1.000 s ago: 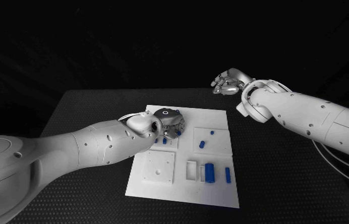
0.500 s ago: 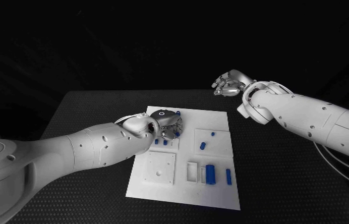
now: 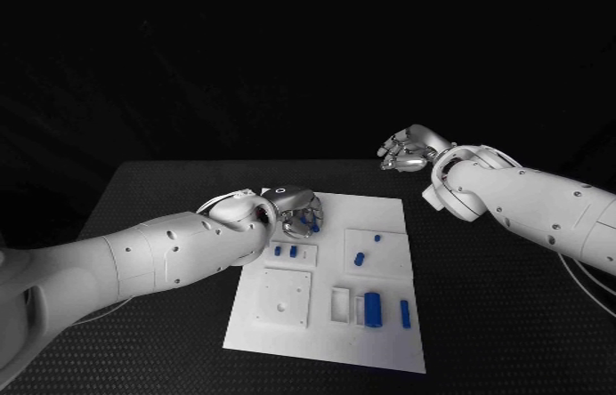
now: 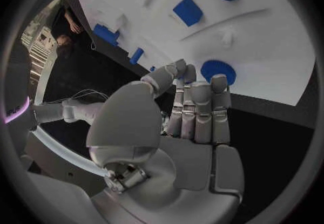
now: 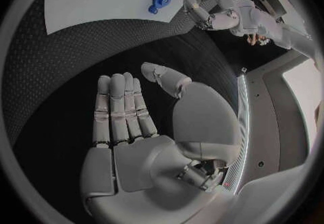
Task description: Assemble the parts on the task board
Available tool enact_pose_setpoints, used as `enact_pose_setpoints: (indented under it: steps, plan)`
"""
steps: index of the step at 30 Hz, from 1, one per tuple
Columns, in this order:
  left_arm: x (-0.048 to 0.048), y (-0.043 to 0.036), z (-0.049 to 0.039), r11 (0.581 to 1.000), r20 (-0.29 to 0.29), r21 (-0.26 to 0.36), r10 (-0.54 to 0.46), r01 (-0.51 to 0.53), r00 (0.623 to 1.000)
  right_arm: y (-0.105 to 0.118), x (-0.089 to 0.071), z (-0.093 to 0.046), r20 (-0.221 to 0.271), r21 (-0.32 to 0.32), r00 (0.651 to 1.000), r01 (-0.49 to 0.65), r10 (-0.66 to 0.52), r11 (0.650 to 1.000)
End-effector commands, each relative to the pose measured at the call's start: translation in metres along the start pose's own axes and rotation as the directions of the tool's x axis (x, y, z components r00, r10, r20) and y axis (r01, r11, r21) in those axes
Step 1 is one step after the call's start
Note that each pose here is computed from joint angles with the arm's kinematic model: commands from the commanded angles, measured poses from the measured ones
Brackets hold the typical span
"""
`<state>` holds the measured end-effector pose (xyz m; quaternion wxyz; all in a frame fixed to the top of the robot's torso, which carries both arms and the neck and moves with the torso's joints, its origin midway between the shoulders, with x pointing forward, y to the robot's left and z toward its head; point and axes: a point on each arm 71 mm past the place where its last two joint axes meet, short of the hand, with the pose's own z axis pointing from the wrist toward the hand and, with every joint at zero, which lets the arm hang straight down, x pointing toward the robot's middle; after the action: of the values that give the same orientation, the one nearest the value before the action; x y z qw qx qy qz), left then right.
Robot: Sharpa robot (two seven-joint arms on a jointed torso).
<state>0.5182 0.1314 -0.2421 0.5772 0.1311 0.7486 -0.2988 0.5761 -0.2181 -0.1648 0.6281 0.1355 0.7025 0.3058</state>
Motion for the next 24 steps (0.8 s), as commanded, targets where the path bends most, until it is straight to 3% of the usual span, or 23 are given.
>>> enact_pose_setpoints:
  steps: [1, 11, 16, 24]
  plan:
    - [-0.0038, 0.0011, -0.0024, 1.0, -0.025, 0.003, -0.026, 0.026, 0.999, 0.001, 0.0, 0.0, -0.007, -0.011, 1.0, 0.007, -0.007, 1.0]
    - [-0.0143, 0.0247, -0.0187, 0.999, -0.03, -0.049, -0.02, 0.019, 0.999, -0.001, -0.002, -0.001, -0.002, -0.01, 1.0, 0.007, -0.007, 1.0]
    - [-0.019, 0.0404, -0.0259, 0.996, -0.038, -0.086, -0.013, 0.01, 0.999, -0.002, -0.002, -0.001, -0.003, -0.008, 1.0, 0.008, -0.008, 1.0]
    - [-0.0183, 0.0491, -0.03, 0.994, -0.073, -0.108, -0.009, 0.001, 0.997, -0.003, -0.002, -0.002, -0.004, -0.006, 1.0, 0.008, -0.008, 1.0]
